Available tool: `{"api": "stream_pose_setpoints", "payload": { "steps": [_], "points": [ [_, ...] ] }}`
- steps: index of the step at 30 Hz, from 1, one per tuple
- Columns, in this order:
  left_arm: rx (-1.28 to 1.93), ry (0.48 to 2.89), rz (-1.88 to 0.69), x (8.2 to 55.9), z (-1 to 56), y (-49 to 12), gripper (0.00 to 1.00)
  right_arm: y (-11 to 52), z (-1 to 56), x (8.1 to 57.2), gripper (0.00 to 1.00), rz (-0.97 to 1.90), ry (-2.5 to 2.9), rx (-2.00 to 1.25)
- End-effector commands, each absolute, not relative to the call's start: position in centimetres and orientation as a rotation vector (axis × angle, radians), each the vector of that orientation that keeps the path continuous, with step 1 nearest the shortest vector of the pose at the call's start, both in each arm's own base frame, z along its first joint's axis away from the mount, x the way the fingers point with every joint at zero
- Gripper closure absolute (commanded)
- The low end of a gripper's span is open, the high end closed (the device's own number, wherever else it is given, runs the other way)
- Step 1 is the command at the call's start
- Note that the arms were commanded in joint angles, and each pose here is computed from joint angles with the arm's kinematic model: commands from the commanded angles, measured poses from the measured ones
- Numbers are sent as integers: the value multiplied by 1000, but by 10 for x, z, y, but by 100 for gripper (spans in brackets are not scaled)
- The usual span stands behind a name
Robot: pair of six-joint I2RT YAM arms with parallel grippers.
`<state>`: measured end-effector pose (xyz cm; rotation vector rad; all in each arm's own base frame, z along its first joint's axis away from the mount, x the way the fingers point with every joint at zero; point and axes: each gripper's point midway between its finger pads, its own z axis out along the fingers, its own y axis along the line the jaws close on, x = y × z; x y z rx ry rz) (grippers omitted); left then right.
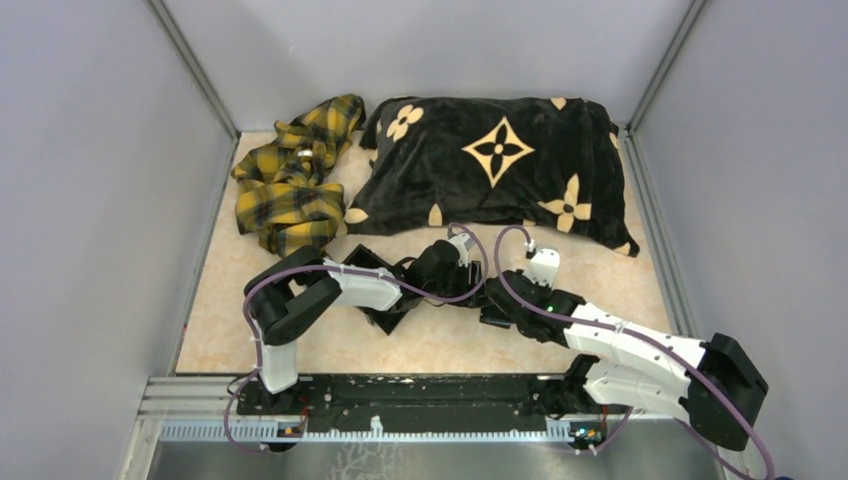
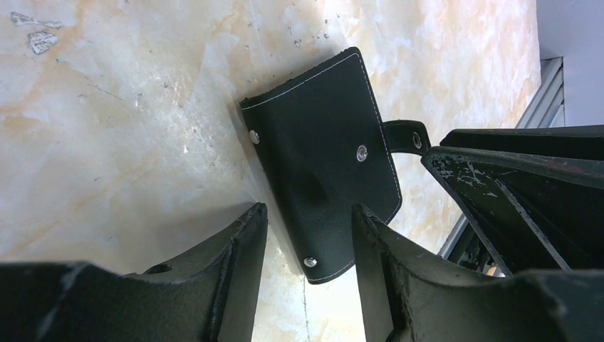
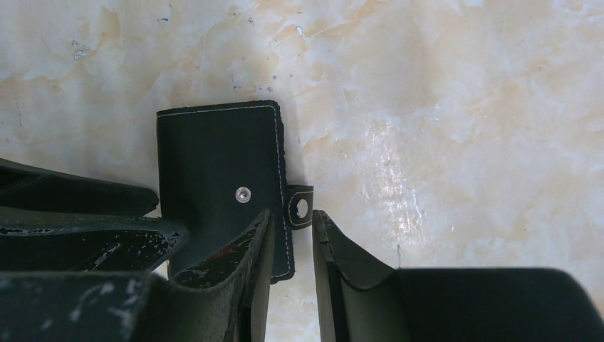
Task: Put the credit cards into the card holder
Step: Close the card holder at the center of the board.
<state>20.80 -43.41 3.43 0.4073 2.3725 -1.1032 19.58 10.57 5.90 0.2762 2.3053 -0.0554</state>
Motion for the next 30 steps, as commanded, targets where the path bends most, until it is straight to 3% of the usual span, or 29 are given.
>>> {"api": "stream_pose_setpoints", "payload": {
  "steps": [1,22,30],
  "points": [
    [436,2516,-996,190,-11,-413,45,105,76,202,73,-29,2253,328],
    [444,2523,-995,188,-15,-414,46,110,63,208,74,-47,2277,305],
    [449,2524,-999,187,-16,-414,46,109,60,211,90,-46,2281,300]
  ]
}}
